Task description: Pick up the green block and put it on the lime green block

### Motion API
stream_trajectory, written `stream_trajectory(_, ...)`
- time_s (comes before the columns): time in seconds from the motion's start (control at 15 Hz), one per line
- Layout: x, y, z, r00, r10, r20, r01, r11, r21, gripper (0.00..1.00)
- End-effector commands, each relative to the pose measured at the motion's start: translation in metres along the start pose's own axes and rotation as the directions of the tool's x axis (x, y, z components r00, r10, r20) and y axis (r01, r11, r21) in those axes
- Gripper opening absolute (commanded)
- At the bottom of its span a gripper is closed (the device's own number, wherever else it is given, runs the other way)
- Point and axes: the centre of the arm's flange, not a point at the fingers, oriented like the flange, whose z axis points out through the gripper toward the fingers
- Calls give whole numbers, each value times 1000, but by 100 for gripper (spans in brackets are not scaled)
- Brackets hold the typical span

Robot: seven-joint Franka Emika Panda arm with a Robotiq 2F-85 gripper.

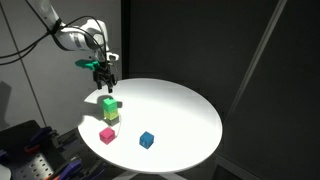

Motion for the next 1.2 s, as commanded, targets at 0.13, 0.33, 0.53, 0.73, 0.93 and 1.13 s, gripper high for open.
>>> stream_trajectory(0.13, -13, -9, -22, 999, -25, -23, 26, 997, 69, 100)
stream_trajectory(0.33, -17, -13, -29, 999, -28, -24, 31, 993, 115, 100)
stream_trajectory(0.53, -21, -16, -38, 999, -30, -17, 33, 986, 162, 100)
stream_trajectory(0.73, -25, -17, -47, 1000, -28, -2, 28, 984, 176, 100)
stream_trajectory(0.93, -30, -16, -55, 1000, -15, 22, 11, 987, 163, 100)
stream_trajectory(1.13, -37, -13, -63, 999, -13, 49, 6, 990, 143, 100)
